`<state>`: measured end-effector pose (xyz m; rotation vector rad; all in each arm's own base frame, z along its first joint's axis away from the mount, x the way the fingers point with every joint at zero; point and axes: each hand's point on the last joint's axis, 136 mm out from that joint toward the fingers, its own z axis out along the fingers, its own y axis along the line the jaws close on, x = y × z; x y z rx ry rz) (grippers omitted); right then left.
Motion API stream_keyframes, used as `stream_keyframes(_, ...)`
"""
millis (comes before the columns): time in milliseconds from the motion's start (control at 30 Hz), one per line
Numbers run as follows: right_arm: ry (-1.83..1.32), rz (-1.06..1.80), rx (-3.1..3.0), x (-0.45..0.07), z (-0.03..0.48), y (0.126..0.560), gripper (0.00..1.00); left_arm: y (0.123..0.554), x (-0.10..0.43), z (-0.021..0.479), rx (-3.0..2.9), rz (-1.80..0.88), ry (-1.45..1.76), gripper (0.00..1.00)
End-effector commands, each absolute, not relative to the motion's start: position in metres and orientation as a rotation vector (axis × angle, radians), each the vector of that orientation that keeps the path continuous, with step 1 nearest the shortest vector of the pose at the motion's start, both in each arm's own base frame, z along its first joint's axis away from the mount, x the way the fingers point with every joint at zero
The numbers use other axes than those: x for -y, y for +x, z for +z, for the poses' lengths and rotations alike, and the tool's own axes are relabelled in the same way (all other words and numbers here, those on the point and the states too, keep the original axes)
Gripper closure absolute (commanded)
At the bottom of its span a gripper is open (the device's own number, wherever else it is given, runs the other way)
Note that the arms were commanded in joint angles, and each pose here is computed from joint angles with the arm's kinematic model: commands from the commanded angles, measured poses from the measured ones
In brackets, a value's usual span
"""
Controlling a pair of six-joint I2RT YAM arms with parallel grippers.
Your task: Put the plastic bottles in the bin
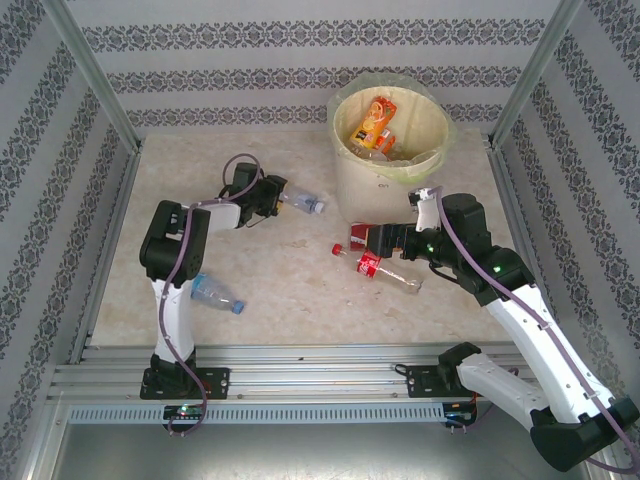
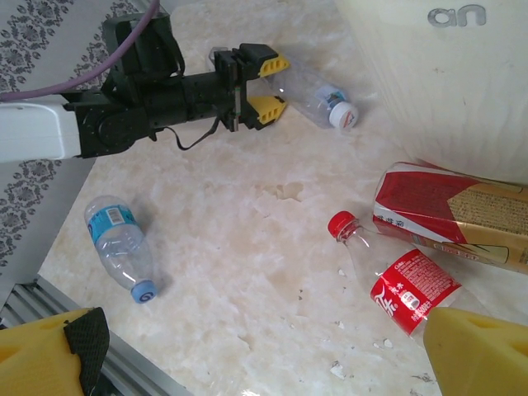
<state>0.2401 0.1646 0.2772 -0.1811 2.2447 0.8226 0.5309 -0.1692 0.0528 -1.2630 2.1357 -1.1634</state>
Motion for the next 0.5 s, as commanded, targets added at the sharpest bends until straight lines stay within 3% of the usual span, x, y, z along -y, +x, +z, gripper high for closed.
stream_keyframes(0, -0.173, 0.848, -2.27, -0.166, 0.272, 0.235, 0.02, 0.506, 0.167, 0.056, -2.255, -1.149, -1.175, 0.46)
stream_keyframes(467, -0.176, 0.863, -2.286, -0.17, 0.273, 0.229, 0.02, 0.429, 0.183, 0.082, -2.521, -1.22, -0.87, 0.46)
